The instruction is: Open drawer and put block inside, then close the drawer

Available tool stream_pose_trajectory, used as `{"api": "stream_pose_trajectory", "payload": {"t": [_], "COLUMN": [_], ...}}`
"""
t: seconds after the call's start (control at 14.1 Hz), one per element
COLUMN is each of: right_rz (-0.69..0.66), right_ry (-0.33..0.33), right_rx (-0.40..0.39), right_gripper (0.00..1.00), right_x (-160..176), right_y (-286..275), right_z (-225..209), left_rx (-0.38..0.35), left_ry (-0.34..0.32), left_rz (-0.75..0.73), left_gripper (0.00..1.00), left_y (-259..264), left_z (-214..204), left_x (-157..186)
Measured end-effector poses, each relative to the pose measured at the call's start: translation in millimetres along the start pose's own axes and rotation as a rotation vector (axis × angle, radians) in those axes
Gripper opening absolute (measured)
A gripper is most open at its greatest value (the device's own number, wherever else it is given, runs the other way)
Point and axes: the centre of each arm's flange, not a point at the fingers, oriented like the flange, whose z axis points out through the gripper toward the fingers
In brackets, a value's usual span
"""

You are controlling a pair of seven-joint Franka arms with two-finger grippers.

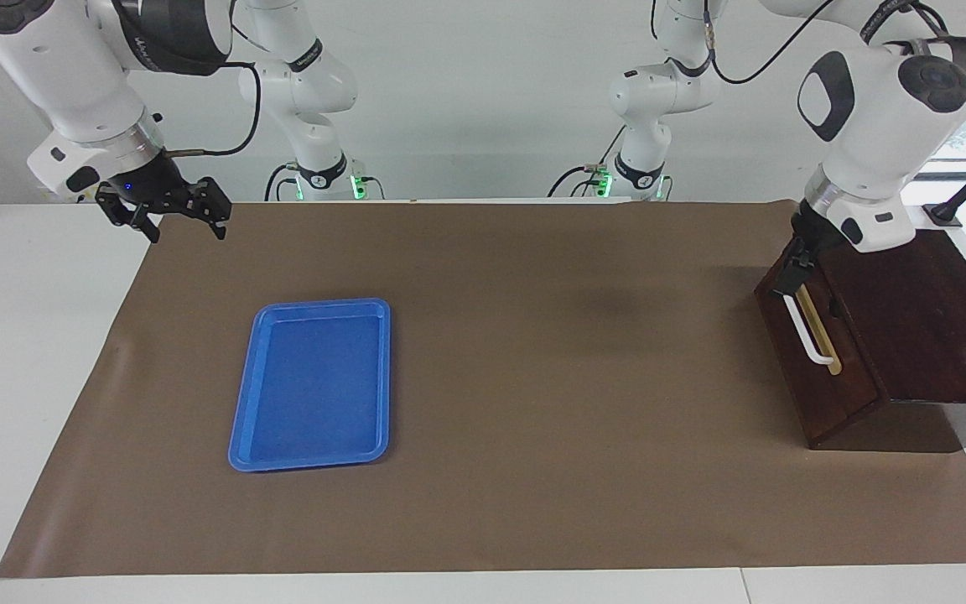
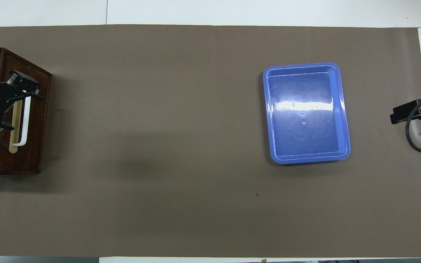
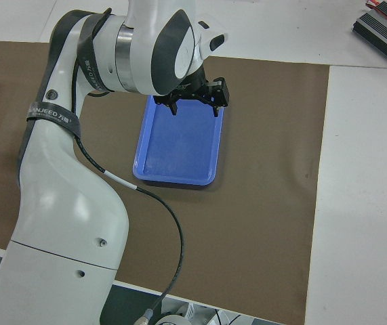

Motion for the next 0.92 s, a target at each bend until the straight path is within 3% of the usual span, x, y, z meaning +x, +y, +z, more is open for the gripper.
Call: {"api": "stream_pose_trajectory", "payload": {"t": [0.5,0.92], "right_rz": [0.0,0.0], "right_ry": [-0.008,-0.009], "right_rx": [0.001,0.001], "right_gripper": [1.0,1.0], "right_x": [-1,-1], "right_y": [0,0], "right_z": [1,1], "left_rx": [0.037,0.029], "left_ry": [-0.086,-0.09], "left_rz": [0.553,0.723], "left_gripper": [1.0,1.0], "left_y": [2,3], "left_z": [-4,-8], "left_x": [-24,-26]}}
